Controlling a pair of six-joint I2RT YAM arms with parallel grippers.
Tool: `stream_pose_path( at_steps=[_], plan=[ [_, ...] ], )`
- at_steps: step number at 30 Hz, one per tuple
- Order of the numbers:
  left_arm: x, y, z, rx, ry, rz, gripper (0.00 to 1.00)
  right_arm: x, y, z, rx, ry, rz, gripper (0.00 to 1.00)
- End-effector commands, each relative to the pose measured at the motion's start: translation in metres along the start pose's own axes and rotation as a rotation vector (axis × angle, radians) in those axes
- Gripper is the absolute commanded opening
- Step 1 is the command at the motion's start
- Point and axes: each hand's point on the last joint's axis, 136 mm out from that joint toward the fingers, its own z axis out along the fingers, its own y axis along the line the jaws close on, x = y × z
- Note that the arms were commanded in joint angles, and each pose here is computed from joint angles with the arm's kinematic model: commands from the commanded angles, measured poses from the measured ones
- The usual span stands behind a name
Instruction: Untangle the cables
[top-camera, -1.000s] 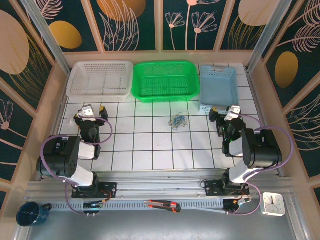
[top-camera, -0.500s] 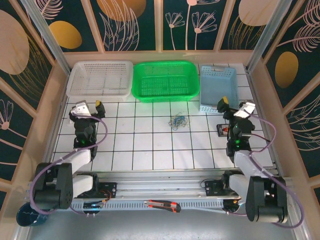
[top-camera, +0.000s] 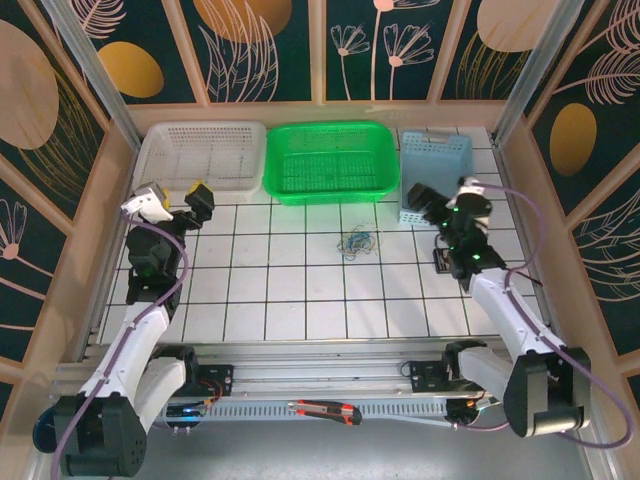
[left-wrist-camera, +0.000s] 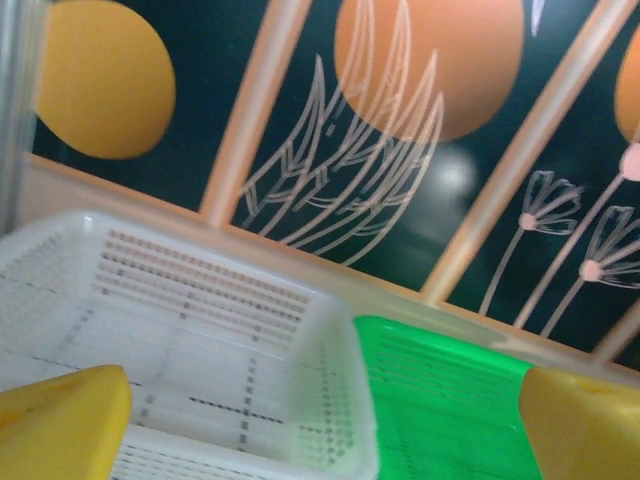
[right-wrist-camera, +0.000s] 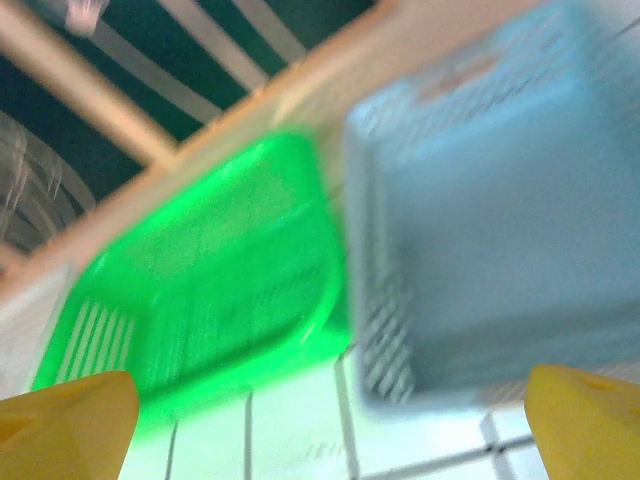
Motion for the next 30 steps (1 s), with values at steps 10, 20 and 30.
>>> stream_pose_path(
  at_steps=[10,20,30],
  plan=[
    [0.081,-0.054,0.005,0.103,0.323,-0.108,0.99,0.111,0.061,0.049,0.031,0.262,-0.139,0.95],
    [0.122,-0.073,0.009,0.104,0.426,-0.09,0.99,0.14,0.048,0.088,0.097,0.326,-0.176,0.96],
    [0.111,-0.084,0.014,0.149,0.385,-0.086,0.99,0.192,0.077,0.084,-0.049,0.462,-0.092,0.94]
  ],
)
